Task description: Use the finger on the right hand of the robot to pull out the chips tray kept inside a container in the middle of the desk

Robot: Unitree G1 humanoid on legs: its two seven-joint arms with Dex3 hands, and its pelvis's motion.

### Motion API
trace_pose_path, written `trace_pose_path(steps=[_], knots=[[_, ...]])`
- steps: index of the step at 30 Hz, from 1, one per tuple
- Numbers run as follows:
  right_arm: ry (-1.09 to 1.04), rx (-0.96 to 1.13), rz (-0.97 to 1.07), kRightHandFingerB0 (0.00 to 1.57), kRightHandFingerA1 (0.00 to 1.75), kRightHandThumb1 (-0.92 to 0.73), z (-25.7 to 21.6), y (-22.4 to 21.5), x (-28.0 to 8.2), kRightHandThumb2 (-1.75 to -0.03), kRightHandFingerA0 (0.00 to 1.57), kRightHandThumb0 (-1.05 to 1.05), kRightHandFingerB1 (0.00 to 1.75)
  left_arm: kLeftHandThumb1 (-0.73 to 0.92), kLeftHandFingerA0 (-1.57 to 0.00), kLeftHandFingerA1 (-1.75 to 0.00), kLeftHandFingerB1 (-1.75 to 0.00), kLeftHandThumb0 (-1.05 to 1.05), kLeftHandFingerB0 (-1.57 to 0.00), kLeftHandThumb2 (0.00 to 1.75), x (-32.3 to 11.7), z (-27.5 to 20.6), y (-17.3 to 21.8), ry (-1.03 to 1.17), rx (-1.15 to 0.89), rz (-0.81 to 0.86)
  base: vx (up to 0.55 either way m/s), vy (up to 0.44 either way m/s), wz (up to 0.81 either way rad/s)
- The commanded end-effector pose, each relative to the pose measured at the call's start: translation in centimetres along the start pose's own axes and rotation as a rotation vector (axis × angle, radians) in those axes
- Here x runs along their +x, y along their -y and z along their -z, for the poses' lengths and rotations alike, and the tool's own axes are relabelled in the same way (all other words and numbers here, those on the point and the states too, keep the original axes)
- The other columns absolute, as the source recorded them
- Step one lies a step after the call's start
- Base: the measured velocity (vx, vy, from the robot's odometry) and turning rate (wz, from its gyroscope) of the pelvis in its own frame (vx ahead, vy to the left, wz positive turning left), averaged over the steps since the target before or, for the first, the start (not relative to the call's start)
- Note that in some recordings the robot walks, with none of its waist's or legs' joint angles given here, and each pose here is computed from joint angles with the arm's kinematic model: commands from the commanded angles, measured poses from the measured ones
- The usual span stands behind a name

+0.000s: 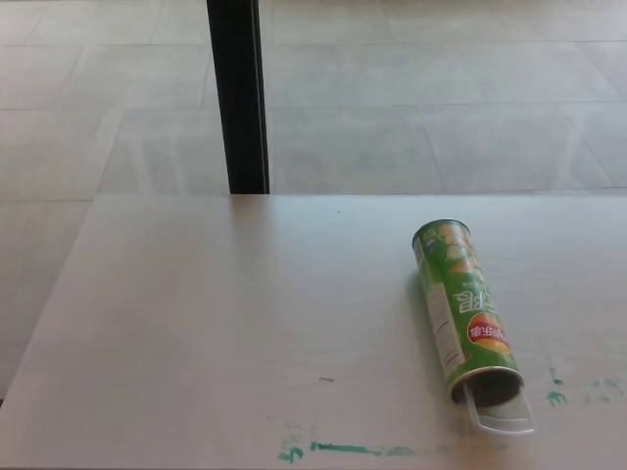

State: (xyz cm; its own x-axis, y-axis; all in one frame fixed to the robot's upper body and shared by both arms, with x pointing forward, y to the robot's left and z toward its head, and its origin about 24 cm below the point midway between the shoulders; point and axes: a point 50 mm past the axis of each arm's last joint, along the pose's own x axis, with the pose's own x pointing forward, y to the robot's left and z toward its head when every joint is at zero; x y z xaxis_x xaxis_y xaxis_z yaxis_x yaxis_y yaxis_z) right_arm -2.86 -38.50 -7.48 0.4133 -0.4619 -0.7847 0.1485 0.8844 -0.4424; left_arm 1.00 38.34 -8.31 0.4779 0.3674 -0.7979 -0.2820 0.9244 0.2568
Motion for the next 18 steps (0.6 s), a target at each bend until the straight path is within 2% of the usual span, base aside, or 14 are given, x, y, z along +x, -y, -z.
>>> trace_pose_path(steps=[1,2,5,6,8,9,11,12,13,14,15,16,17,18], knots=[[0.206,0.148,0.22,0.28,0.86,-0.48,-2.6,4.7,-0.6,-0.88,0.62,-0.6,0.6,0.77,-0.36,-0.65,-0.42,-0.72,-0.3,0.63,-0.6,-1.0,-1.2,0.106,-0.047,0.063,0.0,0.0,0.0],[0.234,0.193,0.262,0.31,0.96,-0.62,-3.1,5.4,-0.7,-0.59,0.64,-0.56,0.55,0.77,-0.35,-0.64,-0.41,-0.72,-0.29,0.63,-0.7,-0.9,-1.3,0.104,-0.051,0.065,0.0,0.0,0.0],[0.295,0.242,0.311,0.29,0.95,-0.6,-4.4,6.7,-0.8,-0.58,0.67,-0.58,0.57,0.77,-0.36,-0.64,-0.42,-0.72,-0.31,0.63,-0.7,-0.8,-1.5,0.096,-0.054,0.06,0.0,0.0,0.0],[0.321,0.257,0.354,0.32,0.85,-0.61,-5.3,7.4,-0.8,-0.58,0.73,-0.55,0.55,0.76,-0.36,-0.63,-0.42,-0.72,-0.33,0.63,-0.7,-0.8,-1.5,0.096,-0.049,0.06,0.0,0.0,0.0],[0.373,0.302,0.375,0.33,0.83,-0.61,-6.3,8.1,-0.9,-0.58,0.74,-0.5,0.54,0.77,-0.36,-0.64,-0.44,-0.72,-0.34,0.63,-0.8,-0.8,-1.5,0.103,-0.033,0.066,0.0,0.0,0.0],[0.524,0.369,0.431,0.31,0.88,-0.47,-10.0,10.0,-1.5,-0.87,0.79,-0.57,0.59,0.77,-0.35,-0.65,-0.44,-0.73,-0.32,0.63,-0.7,-1.0,-1.5,0.104,-0.041,0.065,0.0,0.0,0.0],[0.541,0.379,0.436,0.31,0.88,-0.47,-10.4,10.2,-1.7,-0.87,0.79,-0.57,0.59,0.77,-0.35,-0.65,-0.44,-0.73,-0.32,0.63,-0.7,-1.0,-1.5,0.105,-0.043,0.065,0.0,0.0,0.0],[0.581,0.396,0.439,0.35,0.86,-0.61,-11.6,10.7,-2.0,-0.57,0.76,-0.53,0.49,0.77,-0.35,-0.63,-0.4,-0.71,-0.31,0.63,-0.6,-1.0,-1.5,0.103,-0.05,0.065,0.0,0.0,0.0],[0.665,0.421,0.444,0.34,0.88,-0.47,-13.7,11.6,-2.7,-0.87,0.79,-0.6,0.58,0.78,-0.35,-0.63,-0.4,-0.71,-0.3,0.63,-0.7,-1.0,-1.6,0.102,-0.053,0.063,0.0,0.0,0.0],[0.699,0.426,0.444,0.34,0.88,-0.47,-14.5,11.8,-3.0,-0.87,0.79,-0.6,0.58,0.78,-0.35,-0.63,-0.4,-0.71,-0.3,0.63,-0.7,-1.0,-1.7,0.104,-0.04,0.063,0.0,0.0,0.0],[0.796,0.437,0.435,0.37,0.84,-0.45,-17.2,12.2,-4.3,-0.87,0.81,-0.55,0.59,0.78,-0.36,-0.62,-0.42,-0.71,-0.31,0.63,-0.7,-1.0,-1.7,0.107,-0.042,0.063,0.0,0.0,0.0],[0.803,0.438,0.435,0.37,0.84,-0.45,-17.4,12.3,-4.6,-0.87,0.81,-0.55,0.59,0.78,-0.36,-0.62,-0.42,-0.71,-0.31,0.63,-0.7,-1.0,-1.6,0.105,-0.041,0.065,0.0,0.0,0.0],[0.912,0.413,0.426,0.44,0.78,-0.57,-20.0,12.4,-5.9,-0.58,0.83,-0.52,0.45,0.77,-0.36,-0.64,-0.43,-0.71,-0.31,0.63,-0.8,-1.0,-1.6,0.109,-0.044,0.063,0.0,0.0,0.0],[0.977,0.408,0.4,0.49,0.75,-0.56,-21.7,12.4,-6.7,-0.57,0.84,-0.51,0.45,0.77,-0.34,-0.65,-0.44,-0.72,-0.3,0.63,-0.7,-1.0,-1.6,0.108,-0.045,0.067,0.0,0.0,0.0]])
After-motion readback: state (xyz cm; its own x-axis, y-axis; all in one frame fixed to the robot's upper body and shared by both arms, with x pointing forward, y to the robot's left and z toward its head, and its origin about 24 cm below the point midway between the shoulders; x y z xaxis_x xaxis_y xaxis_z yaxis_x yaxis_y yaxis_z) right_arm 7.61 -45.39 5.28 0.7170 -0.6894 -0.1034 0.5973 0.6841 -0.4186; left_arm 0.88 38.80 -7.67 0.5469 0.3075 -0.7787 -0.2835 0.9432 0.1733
